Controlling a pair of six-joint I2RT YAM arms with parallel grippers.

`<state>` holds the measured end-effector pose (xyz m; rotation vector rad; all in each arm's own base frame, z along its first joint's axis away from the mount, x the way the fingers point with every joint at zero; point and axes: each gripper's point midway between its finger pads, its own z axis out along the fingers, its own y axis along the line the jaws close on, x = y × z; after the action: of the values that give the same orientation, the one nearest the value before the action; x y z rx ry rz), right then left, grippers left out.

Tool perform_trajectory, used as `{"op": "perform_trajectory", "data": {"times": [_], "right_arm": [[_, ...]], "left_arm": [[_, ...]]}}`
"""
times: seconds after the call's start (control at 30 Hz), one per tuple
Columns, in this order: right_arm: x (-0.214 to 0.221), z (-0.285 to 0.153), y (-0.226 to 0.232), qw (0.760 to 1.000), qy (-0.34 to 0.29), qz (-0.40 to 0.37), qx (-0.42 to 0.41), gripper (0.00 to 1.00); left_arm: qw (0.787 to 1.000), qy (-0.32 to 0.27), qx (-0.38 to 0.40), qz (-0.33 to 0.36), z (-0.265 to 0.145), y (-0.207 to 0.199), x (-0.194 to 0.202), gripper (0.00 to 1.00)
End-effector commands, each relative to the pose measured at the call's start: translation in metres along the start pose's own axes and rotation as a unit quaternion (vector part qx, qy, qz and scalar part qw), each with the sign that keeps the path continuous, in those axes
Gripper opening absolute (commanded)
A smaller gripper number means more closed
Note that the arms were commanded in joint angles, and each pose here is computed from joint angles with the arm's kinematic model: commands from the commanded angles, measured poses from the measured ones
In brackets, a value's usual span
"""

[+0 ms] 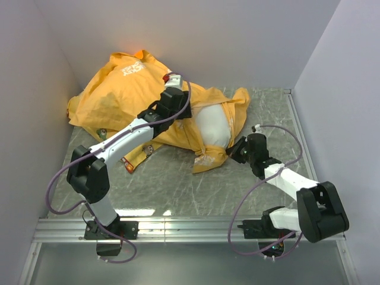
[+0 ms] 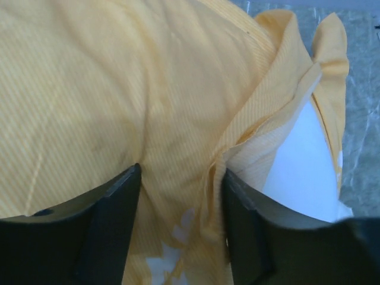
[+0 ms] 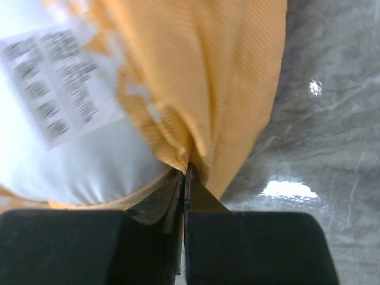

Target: Remove the pillowcase from the pillow

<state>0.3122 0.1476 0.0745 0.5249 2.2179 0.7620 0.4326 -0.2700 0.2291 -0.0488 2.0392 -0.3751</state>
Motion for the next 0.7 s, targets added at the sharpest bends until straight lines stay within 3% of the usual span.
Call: {"op": "perform_trajectory", "data": {"times": [0.0, 0.47, 0.57, 0.67], "right_arm": [[-0.02, -0.01, 0.022, 0.999, -0.032, -0.026, -0.009, 0.0], [-0.022, -0.018, 0.024, 0.998, -0.04, -0.036, -0.008, 0.0], [-0.024, -0.019, 0.023, 0.998, -0.043, -0.037, -0.005, 0.0], [-0.024, -0.021, 0.023, 0.998, -0.047, -0.036, -0.007, 0.0]], "left_arm": [[0.998, -0.029, -0.017, 0.045, -0.014, -0.012, -0.024, 0.67], [0.988, -0.058, 0.064, 0.125, -0.06, -0.105, -0.055, 0.82], [0.986, -0.066, 0.072, 0.139, -0.077, -0.124, -0.055, 0.85], [0.984, -0.054, 0.068, 0.152, -0.083, -0.141, -0.029, 0.9]]}}
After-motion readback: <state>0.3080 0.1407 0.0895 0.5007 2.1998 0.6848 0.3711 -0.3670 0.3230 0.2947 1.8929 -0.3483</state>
